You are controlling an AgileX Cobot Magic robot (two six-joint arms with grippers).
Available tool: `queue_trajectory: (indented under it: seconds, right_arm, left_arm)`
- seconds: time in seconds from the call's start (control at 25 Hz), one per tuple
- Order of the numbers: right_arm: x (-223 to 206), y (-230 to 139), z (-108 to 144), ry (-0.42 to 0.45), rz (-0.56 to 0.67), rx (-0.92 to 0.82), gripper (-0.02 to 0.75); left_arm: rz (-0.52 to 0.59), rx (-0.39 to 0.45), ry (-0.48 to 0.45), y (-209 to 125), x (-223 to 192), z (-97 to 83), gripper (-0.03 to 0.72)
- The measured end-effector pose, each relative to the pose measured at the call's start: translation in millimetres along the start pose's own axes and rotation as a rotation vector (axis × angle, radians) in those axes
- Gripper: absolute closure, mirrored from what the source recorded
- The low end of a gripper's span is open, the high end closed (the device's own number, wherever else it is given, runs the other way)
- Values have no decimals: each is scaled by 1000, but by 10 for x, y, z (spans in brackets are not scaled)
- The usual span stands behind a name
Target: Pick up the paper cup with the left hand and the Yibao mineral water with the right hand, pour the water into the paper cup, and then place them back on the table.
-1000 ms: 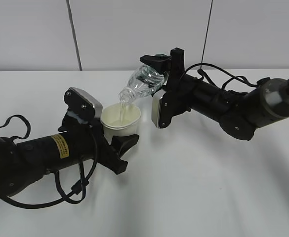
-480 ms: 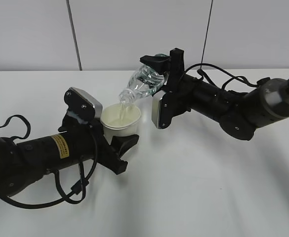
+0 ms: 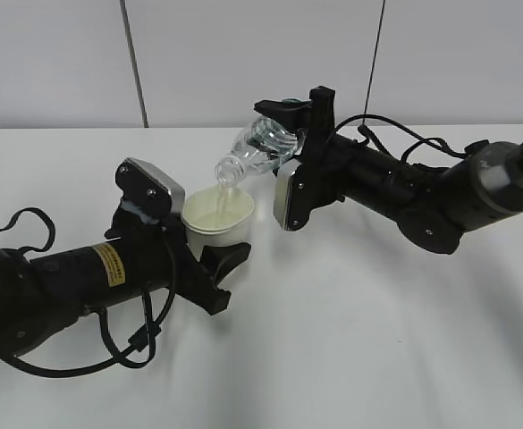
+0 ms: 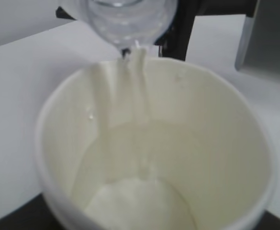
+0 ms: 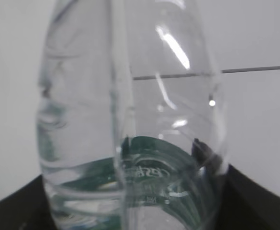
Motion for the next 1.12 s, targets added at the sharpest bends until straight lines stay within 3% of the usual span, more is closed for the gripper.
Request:
queue_trajectory:
  seconds: [0.36,0.84,1.12]
  right_arm:
    - [-49,146,38,8,-25,-239,249]
    - [-54,-40,25,-52,96,-847,249]
    - [-38,-158,59,-95,167,-1189,249]
  left_arm:
    - [3,16,22,-5,1,35,288]
    - [6,42,56,-13,3,90,288]
    - [25,76,189,-54,32,300,288]
Point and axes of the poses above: a point on each arm's last joint axis where the gripper is mounted, x pointing back along that axis away from the gripper, z along the wrist's bending axis when the last joint is at zero, y = z × x, the point moved 7 cm from there along -x, pointing out along that axis toward the gripper, and after that the axes turned 13 degrees about -x, right-handed, at the moved point
